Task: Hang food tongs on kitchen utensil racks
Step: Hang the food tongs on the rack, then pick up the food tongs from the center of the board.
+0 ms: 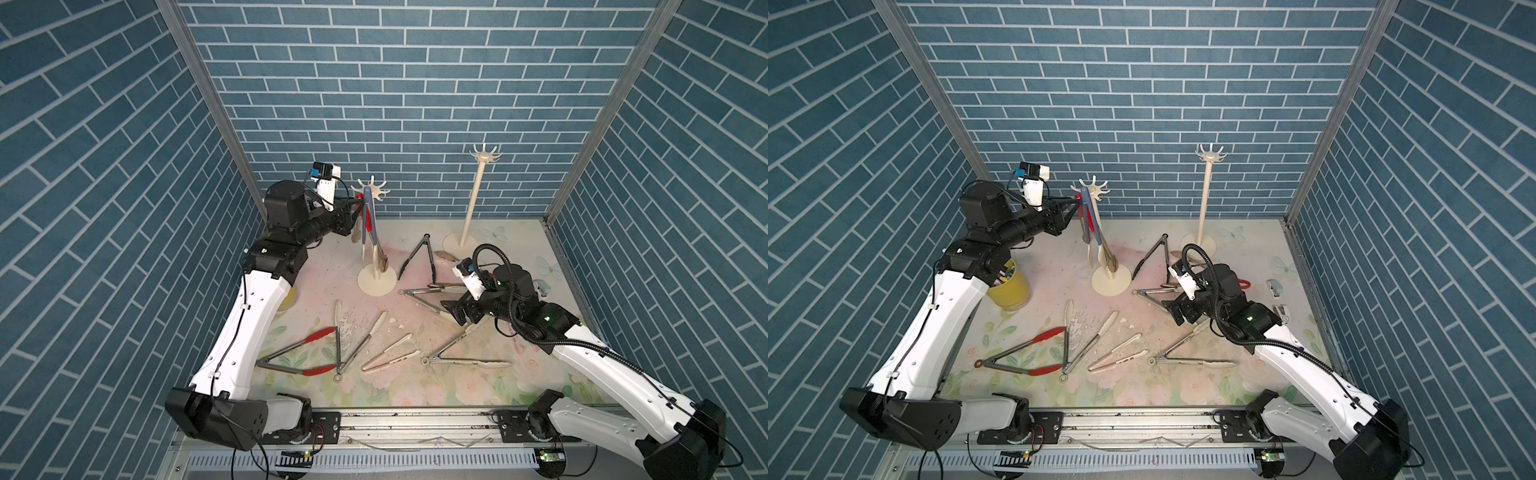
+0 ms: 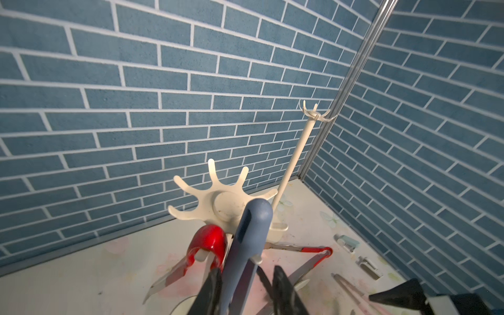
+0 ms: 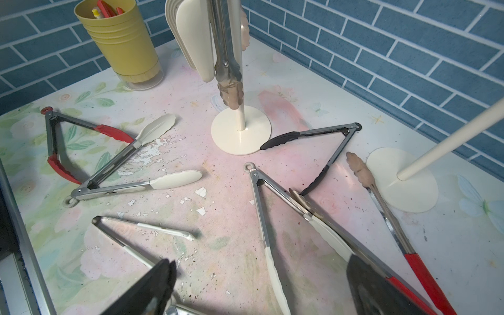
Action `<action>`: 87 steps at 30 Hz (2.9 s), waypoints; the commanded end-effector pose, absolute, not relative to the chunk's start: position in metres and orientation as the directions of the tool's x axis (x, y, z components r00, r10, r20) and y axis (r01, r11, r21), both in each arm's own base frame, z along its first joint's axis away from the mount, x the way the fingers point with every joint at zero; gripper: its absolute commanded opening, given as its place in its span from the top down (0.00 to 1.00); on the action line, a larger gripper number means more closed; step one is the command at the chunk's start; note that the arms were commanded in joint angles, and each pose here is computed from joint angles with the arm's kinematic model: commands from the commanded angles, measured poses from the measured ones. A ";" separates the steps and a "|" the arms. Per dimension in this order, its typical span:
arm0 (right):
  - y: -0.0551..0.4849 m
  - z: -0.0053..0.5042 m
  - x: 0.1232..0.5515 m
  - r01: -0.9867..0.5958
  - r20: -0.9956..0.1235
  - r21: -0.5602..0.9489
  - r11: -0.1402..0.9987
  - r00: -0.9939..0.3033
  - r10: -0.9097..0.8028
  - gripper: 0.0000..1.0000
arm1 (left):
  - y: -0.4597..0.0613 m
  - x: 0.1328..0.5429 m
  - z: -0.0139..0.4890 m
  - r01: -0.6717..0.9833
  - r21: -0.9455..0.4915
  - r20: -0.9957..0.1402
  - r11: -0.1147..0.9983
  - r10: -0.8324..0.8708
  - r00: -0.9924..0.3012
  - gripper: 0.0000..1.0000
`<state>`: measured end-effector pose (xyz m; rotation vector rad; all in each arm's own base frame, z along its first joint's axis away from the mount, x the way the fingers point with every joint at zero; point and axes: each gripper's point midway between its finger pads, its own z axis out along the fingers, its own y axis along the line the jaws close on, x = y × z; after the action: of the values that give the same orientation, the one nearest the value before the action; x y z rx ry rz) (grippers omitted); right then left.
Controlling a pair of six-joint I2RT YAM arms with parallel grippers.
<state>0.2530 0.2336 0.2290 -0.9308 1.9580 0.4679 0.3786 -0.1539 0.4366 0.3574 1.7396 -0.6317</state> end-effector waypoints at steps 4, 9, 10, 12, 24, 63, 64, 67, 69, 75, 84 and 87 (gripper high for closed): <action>0.237 0.234 0.260 -0.756 -0.842 -0.027 0.654 -0.336 -0.423 0.01 | -0.140 0.355 0.456 0.526 -0.159 -0.984 0.835 -0.088 -0.157 0.30; 0.239 0.227 0.264 -0.741 -0.822 0.015 0.672 -0.391 -0.413 0.02 | -0.129 0.334 0.462 0.501 -0.126 -0.990 0.856 -0.080 -0.113 0.14; 0.239 0.226 0.265 -0.736 -0.816 0.024 0.677 -0.405 -0.412 0.02 | -0.127 0.329 0.463 0.497 -0.117 -0.992 0.860 -0.078 -0.099 0.11; 0.240 0.222 0.266 -0.729 -0.806 0.043 0.683 -0.430 -0.408 0.03 | -0.122 0.318 0.464 0.490 -0.101 -0.994 0.866 -0.071 -0.079 0.07; 0.245 0.200 0.270 -0.736 -0.736 0.066 0.673 -0.491 -0.465 0.09 | -0.109 0.265 0.441 0.479 -0.088 -0.994 0.873 -0.044 -0.103 0.01; 0.268 0.026 0.318 -0.781 -0.303 0.063 0.622 -0.608 -0.734 0.67 | -0.096 0.182 0.363 0.511 -0.043 -0.990 0.858 0.032 -0.137 0.01; 0.269 0.024 0.317 -0.785 -0.300 0.065 0.616 -0.604 -0.738 0.69 | -0.097 0.182 0.363 0.515 -0.044 -0.990 0.856 0.033 -0.139 0.01; 0.268 0.019 0.319 -0.788 -0.288 0.061 0.613 -0.602 -0.745 0.76 | -0.098 0.183 0.362 0.517 -0.046 -0.989 0.855 0.034 -0.143 0.01; 0.269 0.015 0.319 -0.790 -0.282 0.063 0.609 -0.600 -0.749 0.77 | -0.098 0.182 0.361 0.517 -0.046 -0.989 0.855 0.034 -0.143 0.01; 0.270 0.016 0.324 -0.796 -0.288 0.054 0.603 -0.591 -0.754 1.00 | -0.099 0.183 0.361 0.520 -0.046 -0.989 0.853 0.034 -0.143 0.01; 0.278 0.049 0.340 -0.796 -0.403 0.050 0.603 -0.568 -0.717 1.00 | -0.099 0.185 0.359 0.519 -0.045 -0.988 0.853 0.039 -0.150 0.01; 0.282 0.064 0.341 -0.799 -0.448 0.062 0.598 -0.558 -0.699 1.00 | -0.099 0.185 0.359 0.519 -0.044 -0.988 0.854 0.040 -0.149 0.01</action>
<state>0.3231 0.2730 0.0273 -1.2126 2.5948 0.3292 0.1837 -0.0962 0.3646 0.4172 1.6727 -0.4379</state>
